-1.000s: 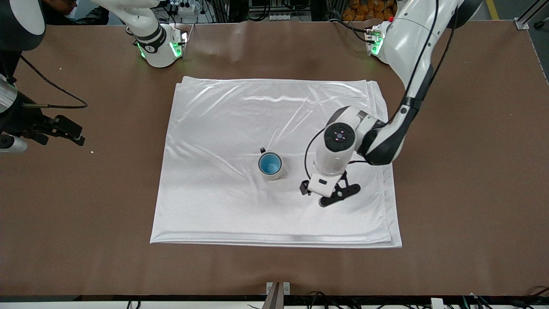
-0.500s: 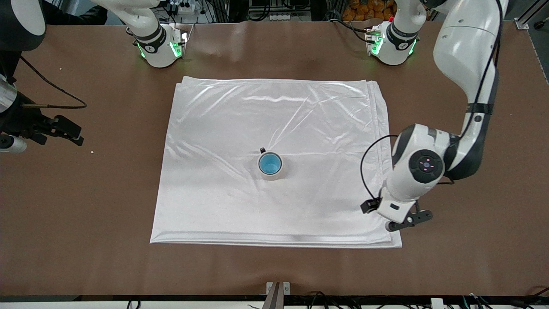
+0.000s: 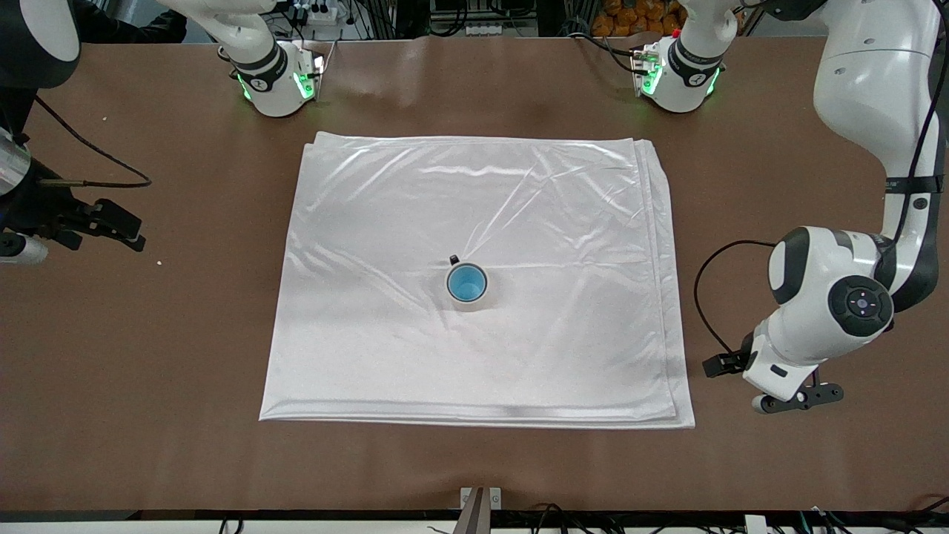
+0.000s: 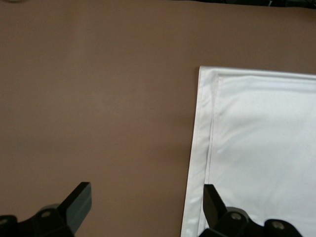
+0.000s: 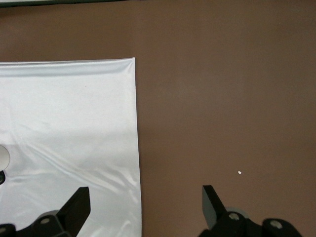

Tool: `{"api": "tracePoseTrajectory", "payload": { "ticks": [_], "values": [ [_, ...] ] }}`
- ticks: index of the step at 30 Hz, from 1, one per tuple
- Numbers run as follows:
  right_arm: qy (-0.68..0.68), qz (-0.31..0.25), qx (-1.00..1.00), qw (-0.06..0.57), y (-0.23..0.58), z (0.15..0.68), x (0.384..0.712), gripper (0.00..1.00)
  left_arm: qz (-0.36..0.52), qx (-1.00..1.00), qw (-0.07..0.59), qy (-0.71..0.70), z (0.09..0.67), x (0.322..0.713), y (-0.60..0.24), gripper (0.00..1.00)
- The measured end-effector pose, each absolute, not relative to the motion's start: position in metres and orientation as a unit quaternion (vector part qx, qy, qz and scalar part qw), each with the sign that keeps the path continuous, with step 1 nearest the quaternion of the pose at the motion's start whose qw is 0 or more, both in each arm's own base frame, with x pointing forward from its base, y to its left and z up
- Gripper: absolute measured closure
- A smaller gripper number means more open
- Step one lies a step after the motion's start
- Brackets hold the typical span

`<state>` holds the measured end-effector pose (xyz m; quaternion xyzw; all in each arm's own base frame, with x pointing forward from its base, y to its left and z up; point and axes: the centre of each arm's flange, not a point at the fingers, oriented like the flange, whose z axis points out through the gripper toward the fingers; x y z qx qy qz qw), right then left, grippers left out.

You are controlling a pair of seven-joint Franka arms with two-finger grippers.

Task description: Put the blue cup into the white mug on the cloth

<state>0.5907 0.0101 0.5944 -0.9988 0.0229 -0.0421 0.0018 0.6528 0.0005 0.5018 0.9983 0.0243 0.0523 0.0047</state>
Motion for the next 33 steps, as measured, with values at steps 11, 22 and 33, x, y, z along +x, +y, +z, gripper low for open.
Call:
{"api": "tracePoseTrajectory", "payload": {
  "ticks": [11, 22, 33],
  "values": [
    [0.022, -0.042, -0.999, 0.002, 0.011, 0.595, 0.591, 0.0, 0.035, 0.999, -0.003, 0.034, 0.598, 0.582, 0.017, 0.0],
    [0.022, -0.043, -0.999, 0.002, 0.011, 0.595, 0.591, 0.0, -0.002, 1.0, -0.005, -0.026, 0.642, 0.536, 0.034, 0.0],
    [0.022, -0.043, -0.999, 0.002, 0.011, 0.595, 0.591, 0.0, 0.004, 0.998, -0.006, -0.065, 0.653, 0.53, 0.014, 0.0]
  ]
}}
